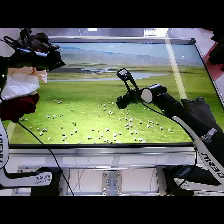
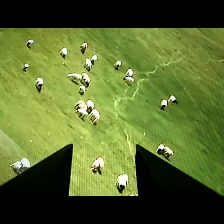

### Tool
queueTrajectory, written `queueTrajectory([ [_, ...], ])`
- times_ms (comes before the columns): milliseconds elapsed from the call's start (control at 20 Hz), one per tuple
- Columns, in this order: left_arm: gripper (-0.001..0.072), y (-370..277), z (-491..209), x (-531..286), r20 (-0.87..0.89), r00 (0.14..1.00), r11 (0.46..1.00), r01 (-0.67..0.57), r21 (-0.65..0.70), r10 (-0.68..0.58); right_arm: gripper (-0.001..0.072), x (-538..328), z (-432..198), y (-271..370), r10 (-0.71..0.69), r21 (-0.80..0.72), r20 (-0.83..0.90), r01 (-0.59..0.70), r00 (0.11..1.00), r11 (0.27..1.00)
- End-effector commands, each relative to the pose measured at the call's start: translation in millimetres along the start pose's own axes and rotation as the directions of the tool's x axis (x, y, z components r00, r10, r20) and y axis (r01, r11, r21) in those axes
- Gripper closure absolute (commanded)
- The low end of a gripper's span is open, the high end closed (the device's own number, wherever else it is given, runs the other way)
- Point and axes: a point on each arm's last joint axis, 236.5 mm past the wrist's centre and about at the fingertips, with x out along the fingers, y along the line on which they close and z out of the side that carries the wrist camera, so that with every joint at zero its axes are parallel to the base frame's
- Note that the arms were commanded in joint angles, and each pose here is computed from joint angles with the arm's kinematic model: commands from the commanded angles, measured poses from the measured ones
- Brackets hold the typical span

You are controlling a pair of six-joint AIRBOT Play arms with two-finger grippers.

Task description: Fold the shirts.

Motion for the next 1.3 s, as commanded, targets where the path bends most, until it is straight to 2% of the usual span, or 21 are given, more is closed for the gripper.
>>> queueTrajectory([
  [0, 0.0689, 0.1, -0.3, 0.6, -0.001, 1.000, 1.000, 0.000, 0.000, 0.000, 0.0265, 1.0, -1.2, 0.1, 0.001, 0.001, -0.003, -0.001, 1.000, 1.000],
  [1250, 0.0689, 0.0, -1.4, 0.9, -0.006, 1.000, 1.000, 0.002, -0.001, -0.002, 0.0265, 0.5, 6.9, 4.1, 0.016, 0.031, 0.031, -0.017, 0.999, 0.999],
])
